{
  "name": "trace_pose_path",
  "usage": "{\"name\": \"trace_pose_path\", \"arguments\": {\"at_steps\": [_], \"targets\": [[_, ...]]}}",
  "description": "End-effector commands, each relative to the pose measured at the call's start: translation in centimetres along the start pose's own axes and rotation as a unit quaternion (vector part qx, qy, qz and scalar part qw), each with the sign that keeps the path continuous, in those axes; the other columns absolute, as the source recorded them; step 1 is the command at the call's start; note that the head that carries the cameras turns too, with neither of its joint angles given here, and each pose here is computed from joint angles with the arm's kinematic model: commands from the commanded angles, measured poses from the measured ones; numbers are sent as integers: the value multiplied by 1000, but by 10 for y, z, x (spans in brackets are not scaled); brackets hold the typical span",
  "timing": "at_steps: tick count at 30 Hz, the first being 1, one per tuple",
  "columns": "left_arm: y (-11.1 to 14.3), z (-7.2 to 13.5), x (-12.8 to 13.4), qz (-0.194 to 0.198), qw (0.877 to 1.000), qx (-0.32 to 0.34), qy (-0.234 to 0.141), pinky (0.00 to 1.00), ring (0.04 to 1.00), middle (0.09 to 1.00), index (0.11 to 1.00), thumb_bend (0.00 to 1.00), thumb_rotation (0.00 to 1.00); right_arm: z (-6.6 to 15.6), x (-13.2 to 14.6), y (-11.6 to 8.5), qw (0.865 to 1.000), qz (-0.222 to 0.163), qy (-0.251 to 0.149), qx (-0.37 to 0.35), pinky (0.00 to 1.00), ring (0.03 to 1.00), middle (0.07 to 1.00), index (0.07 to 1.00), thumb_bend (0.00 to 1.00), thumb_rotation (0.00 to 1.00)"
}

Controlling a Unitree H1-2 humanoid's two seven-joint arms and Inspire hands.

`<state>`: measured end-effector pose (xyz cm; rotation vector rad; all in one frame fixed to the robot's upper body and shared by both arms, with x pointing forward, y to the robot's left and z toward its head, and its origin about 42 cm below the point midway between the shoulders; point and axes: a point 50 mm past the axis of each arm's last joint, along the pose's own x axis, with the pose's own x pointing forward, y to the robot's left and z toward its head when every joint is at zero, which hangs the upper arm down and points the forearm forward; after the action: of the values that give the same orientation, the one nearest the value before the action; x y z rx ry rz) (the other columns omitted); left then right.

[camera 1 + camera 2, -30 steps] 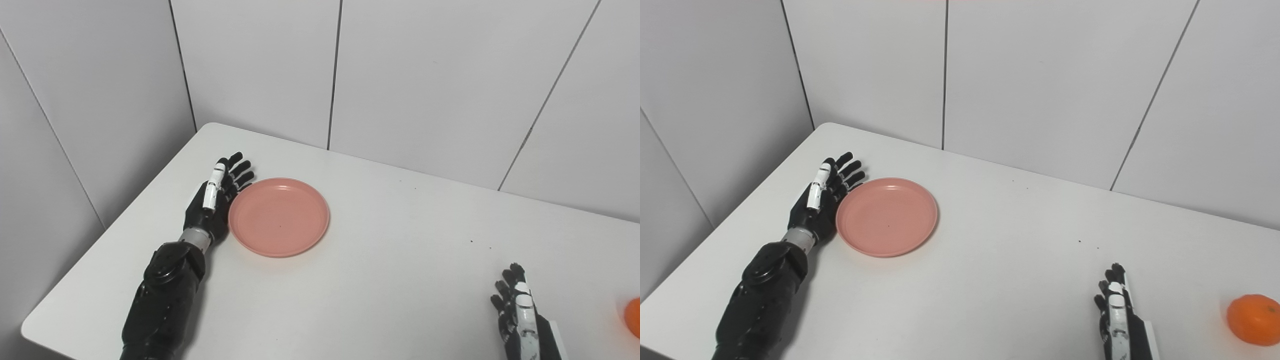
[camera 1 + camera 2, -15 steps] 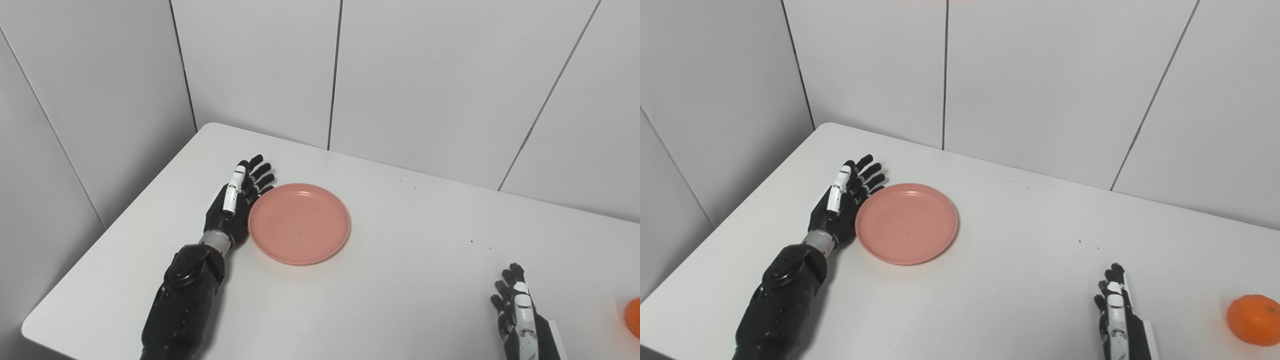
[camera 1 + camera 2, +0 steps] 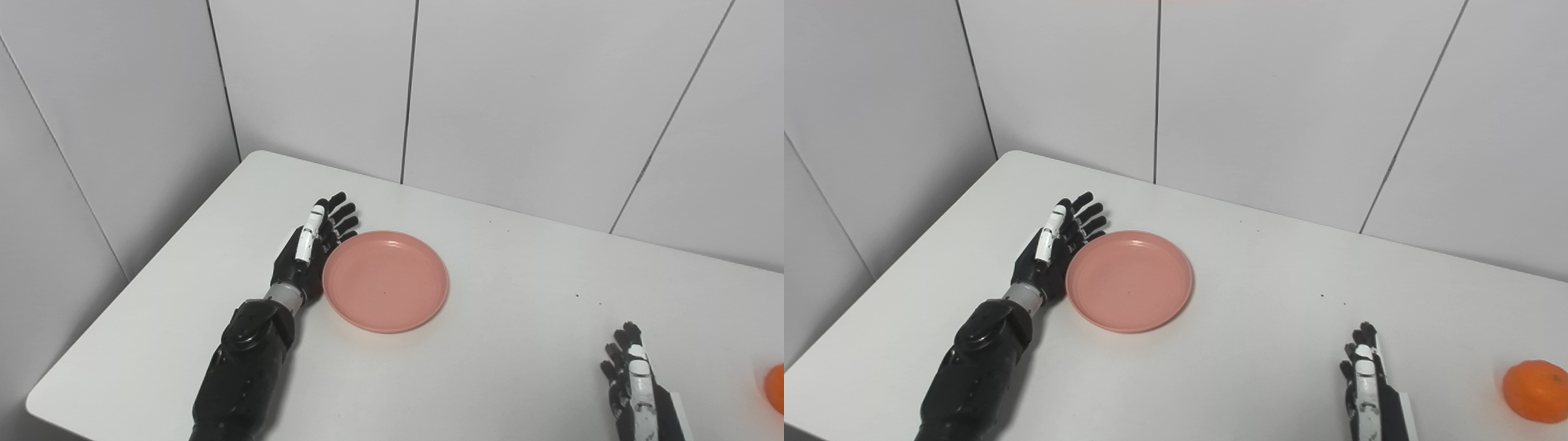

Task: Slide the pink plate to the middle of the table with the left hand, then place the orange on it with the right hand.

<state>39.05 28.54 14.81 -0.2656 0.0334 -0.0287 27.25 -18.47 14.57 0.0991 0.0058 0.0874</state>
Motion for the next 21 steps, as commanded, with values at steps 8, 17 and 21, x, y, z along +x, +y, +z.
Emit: {"name": "trace_pose_path", "arguments": {"at_steps": [8, 17, 21], "targets": [[-17, -16, 1, -22, 999, 4, 35, 922, 919, 927, 918, 349, 1000, 9, 0, 7, 999, 7, -36, 4, 1000, 1000, 1000, 1000, 255, 1000], [-36, -26, 1, -54, 997, 8, 59, 922, 917, 929, 920, 341, 1000, 10, 1, 11, 999, 5, -37, 2, 1000, 1000, 1000, 1000, 267, 1000], [-44, -32, -1, -57, 996, 12, 74, 916, 911, 917, 902, 344, 1000, 10, 1, 12, 999, 8, -38, 5, 1000, 1000, 1000, 1000, 267, 1000]]}}
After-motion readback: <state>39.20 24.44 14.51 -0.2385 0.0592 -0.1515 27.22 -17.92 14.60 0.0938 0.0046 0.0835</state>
